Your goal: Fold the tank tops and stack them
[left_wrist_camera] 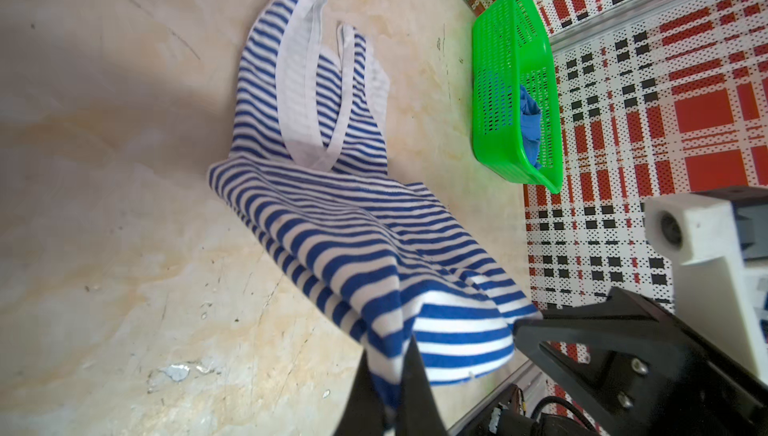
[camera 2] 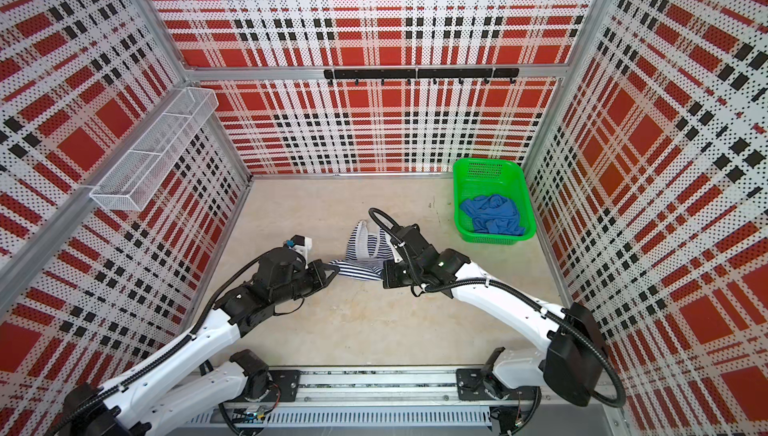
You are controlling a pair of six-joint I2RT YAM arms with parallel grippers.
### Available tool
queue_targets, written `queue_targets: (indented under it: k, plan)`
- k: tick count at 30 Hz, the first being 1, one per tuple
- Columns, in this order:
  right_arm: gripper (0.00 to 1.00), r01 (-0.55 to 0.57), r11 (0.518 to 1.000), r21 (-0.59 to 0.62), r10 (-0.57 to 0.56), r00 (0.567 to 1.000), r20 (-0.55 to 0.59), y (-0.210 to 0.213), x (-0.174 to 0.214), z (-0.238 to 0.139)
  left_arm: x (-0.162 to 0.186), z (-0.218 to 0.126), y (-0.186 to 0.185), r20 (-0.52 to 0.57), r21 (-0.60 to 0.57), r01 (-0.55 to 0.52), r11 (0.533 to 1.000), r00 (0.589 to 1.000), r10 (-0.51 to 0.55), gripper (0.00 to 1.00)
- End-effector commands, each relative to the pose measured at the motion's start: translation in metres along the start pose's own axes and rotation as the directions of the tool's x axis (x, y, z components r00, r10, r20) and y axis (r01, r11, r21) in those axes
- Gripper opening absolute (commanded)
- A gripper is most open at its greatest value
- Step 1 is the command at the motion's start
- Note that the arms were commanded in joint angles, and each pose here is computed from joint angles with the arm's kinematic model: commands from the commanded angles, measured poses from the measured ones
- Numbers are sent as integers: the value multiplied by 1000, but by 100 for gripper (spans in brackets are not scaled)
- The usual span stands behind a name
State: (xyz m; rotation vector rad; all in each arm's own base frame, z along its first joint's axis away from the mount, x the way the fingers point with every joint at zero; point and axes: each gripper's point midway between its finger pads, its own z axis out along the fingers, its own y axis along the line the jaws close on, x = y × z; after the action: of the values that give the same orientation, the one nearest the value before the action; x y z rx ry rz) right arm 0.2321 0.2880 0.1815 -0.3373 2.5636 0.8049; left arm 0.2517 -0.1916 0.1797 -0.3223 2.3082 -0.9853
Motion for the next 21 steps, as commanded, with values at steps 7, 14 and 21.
queue_targets:
  k: [7, 14, 21]
  plan:
    - [0, -31, 999, 6, 31, 999, -35, -19, -23, -2, -35, 27, 15, 10, -65, -102, 993, 995, 103, 0]
    - [0, -132, 991, -13, 131, 989, -68, -44, -45, 20, -59, 58, 22, -3, -54, -135, 989, 991, 135, 0]
    - [0, -179, 984, -2, 178, 981, -83, -75, -75, 45, -82, 99, 32, -20, -23, -151, 988, 988, 151, 0]
